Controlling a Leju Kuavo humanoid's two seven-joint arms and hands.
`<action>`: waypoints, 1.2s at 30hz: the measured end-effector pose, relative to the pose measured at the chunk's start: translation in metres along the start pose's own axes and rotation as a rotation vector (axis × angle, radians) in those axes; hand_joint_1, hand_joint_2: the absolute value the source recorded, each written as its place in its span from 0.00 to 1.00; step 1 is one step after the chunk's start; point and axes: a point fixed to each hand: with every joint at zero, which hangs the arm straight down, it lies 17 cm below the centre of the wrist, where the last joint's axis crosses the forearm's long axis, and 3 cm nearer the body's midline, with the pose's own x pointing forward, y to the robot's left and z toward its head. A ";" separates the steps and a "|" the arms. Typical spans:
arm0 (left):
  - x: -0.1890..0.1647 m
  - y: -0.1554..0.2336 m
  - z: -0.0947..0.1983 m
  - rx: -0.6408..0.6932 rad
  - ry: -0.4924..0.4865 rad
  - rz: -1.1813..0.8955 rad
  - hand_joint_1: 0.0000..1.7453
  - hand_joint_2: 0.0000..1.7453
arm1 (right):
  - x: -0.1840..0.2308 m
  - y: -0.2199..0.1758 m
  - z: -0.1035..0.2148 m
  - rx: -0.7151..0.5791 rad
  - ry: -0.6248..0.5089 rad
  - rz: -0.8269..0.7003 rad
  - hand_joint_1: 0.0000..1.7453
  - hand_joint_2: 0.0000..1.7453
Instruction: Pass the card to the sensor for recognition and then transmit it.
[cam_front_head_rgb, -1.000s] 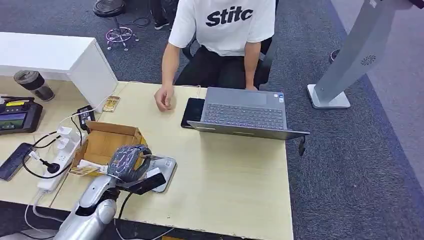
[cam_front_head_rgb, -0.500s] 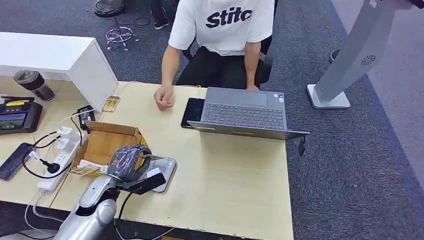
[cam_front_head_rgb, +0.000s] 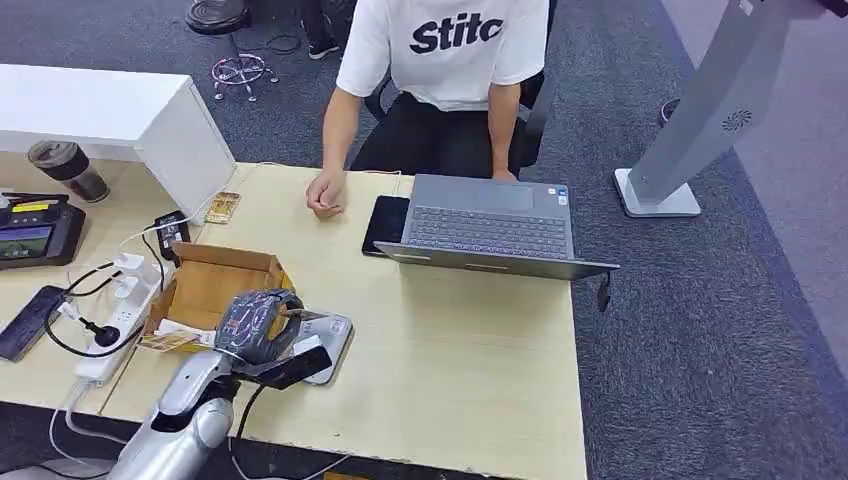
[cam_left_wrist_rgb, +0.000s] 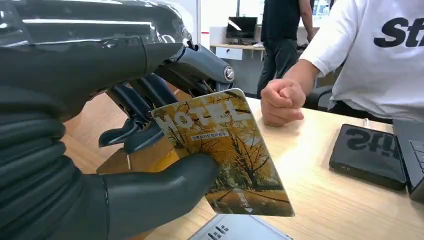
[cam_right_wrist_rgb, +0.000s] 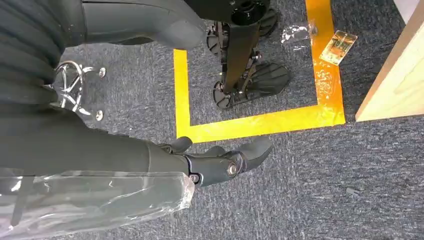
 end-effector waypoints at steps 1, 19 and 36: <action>0.000 0.000 0.000 0.000 0.000 0.000 1.00 1.00 | 0.000 0.000 0.000 0.000 0.000 0.000 0.00 1.00; 0.006 0.019 -0.011 0.049 -0.063 -0.043 1.00 1.00 | 0.001 0.004 -0.001 0.013 0.013 0.037 0.00 1.00; -0.003 0.060 -0.020 0.115 -0.082 -0.059 1.00 1.00 | 0.002 0.004 -0.001 0.012 0.005 0.032 0.00 1.00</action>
